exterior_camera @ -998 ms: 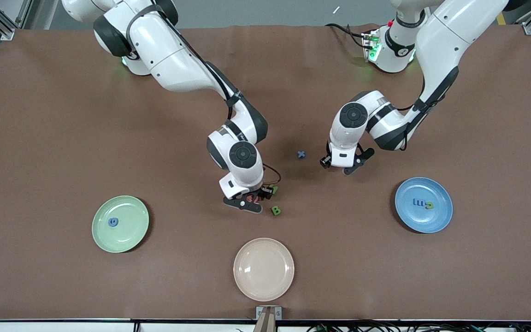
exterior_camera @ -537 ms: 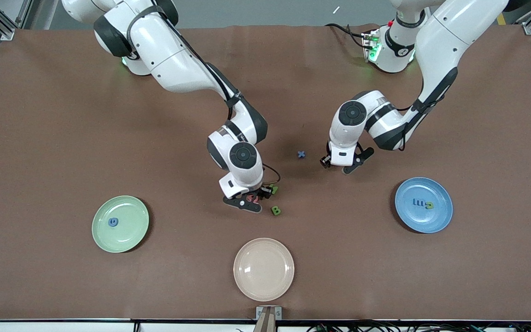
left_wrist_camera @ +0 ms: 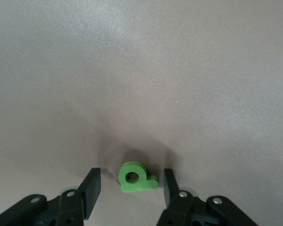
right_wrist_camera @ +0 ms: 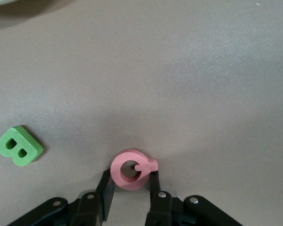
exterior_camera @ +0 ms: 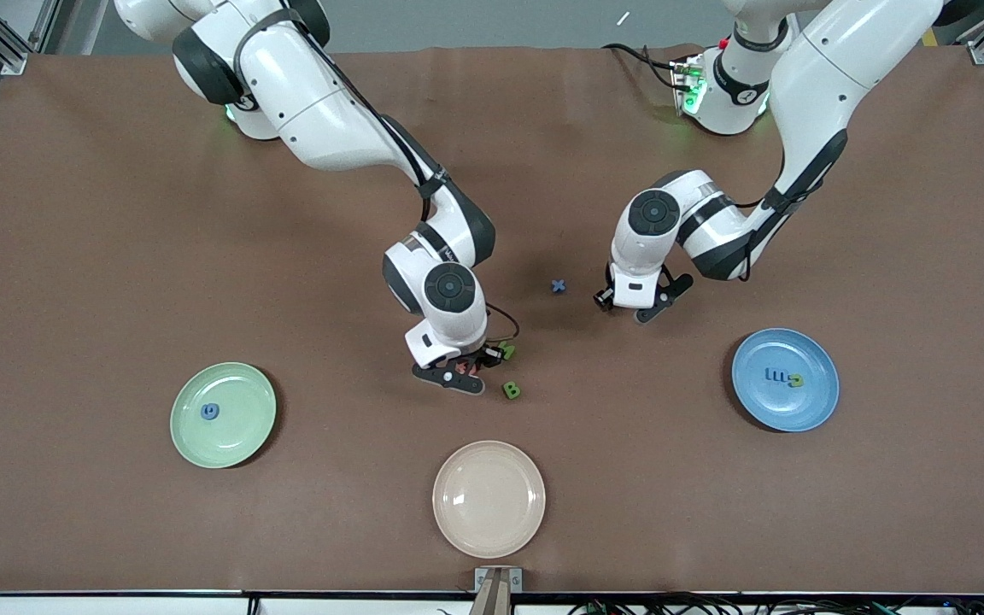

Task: Sort upper and lower case letters into plates
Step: 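Carry the pink Q to the green plate with the right gripper, then release the green p onto the blue plate with the left gripper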

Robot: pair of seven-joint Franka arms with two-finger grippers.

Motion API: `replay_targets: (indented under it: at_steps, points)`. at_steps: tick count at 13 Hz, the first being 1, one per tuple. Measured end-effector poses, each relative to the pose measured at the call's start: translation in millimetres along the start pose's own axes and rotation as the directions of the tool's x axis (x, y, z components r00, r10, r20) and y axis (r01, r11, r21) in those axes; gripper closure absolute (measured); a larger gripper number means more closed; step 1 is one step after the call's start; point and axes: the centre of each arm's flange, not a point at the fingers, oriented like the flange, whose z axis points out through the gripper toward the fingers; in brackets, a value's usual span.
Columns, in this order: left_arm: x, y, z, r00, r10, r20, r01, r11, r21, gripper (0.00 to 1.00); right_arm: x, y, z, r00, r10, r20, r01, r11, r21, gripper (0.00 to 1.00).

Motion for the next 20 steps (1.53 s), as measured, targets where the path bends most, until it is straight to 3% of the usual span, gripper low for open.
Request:
replay_targets:
  at_steps: [3, 5, 6, 7, 10, 13, 17, 20]
  points:
    - [-0.5, 0.0, 2.6, 1.000, 0.013, -0.004, -0.013, 1.000, -0.002, 0.41, 2.7, 0.8, -1.3, 1.000, 0.003, -0.004, -0.003, 1.000, 0.003, 0.65]
    - [-0.6, 0.7, 1.9, 1.000, 0.016, -0.006, -0.016, 1.000, -0.006, 0.47, 13.2, 4.7, -8.3, 1.000, 0.016, -0.016, -0.016, 1.000, 0.011, 0.65]
    - [-0.5, 2.0, 0.7, 1.000, 0.017, -0.007, -0.017, 1.000, -0.013, 0.55, 23.2, 10.1, -14.7, 0.999, 0.023, -0.026, -0.023, 1.000, 0.015, 0.65]
    - [-0.1, 2.5, 0.1, 1.000, 0.018, -0.009, -0.018, 1.000, -0.014, 0.63, 38.0, 19.6, -22.6, 0.999, 0.019, -0.032, -0.018, 1.000, 0.017, 0.65]
    - [3.9, 4.7, -3.0, 1.000, 0.017, -0.018, -0.018, 1.000, -0.022, 0.63, 92.4, 69.9, -44.0, 0.998, -0.068, -0.010, 0.068, 0.997, -0.027, 0.65]
    - [23.2, 14.1, -23.7, 0.998, 0.001, -0.057, -0.004, 0.999, -0.047, 0.63, 163.1, 158.7, -70.2, 0.981, -0.186, 0.058, 0.190, 0.979, -0.071, 0.65]
    - [99.1, 0.1, -73.2, 0.985, 0.061, -0.162, -0.059, 0.998, 0.015, 0.63, 240.4, 292.7, -93.9, 0.926, -0.359, 0.118, 0.367, 0.929, -0.054, 0.65]
    - [191.4, -55.0, -81.2, 0.969, 0.184, -0.162, -0.176, 0.982, 0.065, 0.63, 258.6, 363.8, -77.4, 0.878, -0.441, 0.188, 0.452, 0.892, -0.020, 0.65]
